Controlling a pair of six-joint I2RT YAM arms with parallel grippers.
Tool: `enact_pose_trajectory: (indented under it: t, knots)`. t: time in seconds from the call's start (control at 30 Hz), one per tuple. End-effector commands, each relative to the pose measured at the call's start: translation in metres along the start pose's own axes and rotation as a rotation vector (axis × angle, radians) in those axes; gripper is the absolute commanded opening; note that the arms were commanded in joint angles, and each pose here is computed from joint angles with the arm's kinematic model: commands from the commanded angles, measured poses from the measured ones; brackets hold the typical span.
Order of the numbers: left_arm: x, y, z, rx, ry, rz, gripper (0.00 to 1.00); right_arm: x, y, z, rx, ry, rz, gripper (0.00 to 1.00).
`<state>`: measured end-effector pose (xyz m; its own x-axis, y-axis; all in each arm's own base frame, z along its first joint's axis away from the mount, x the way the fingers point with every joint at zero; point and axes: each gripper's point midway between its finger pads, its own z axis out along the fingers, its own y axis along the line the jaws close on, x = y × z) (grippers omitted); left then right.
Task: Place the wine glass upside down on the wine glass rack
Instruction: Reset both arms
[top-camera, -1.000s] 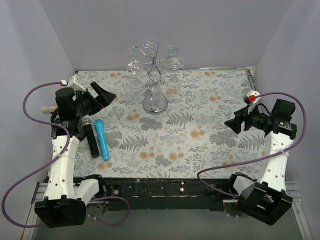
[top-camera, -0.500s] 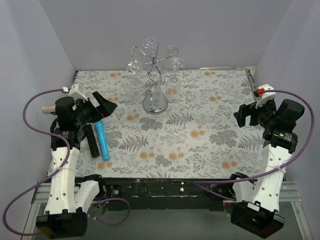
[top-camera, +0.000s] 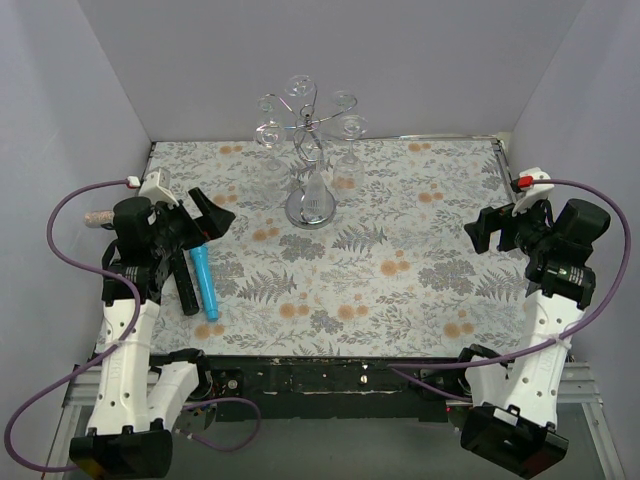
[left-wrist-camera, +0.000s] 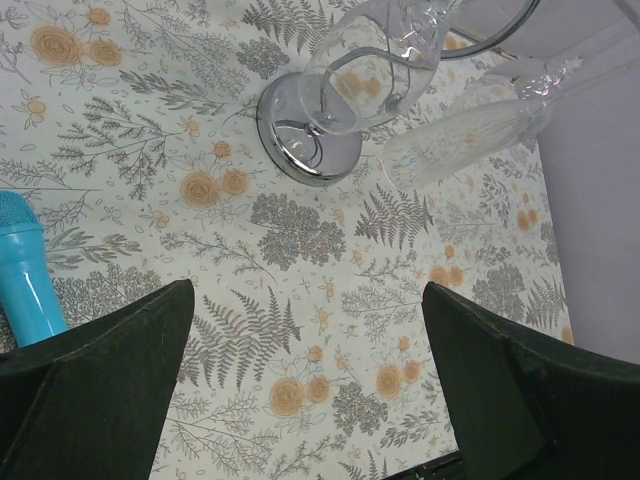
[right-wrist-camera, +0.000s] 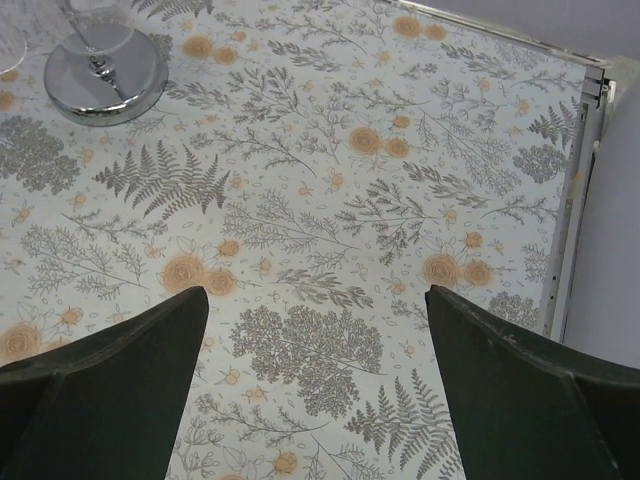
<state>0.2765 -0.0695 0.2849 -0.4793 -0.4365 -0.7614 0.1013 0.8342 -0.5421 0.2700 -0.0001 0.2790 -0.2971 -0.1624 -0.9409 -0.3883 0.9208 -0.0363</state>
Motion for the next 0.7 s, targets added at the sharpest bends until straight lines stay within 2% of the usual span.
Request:
enact_pose_trajectory:
  t: [0.0, 0.33, 0.67]
  knots:
    - [0.001, 0.003, -0.005, -0.025, -0.015, 0.053, 0.98, -0.024, 0.006, -0.008, -0.006, -0.089, -0.03, 0.98]
    - [0.011, 0.004, -0.003, -0.038, -0.011, 0.114, 0.98, -0.024, 0.013, -0.01, -0.001, -0.131, 0.007, 0.98]
    - [0.011, 0.001, -0.002, -0.032, -0.014, 0.135, 0.98, -0.02, 0.012, -0.007, -0.001, -0.119, 0.037, 0.98]
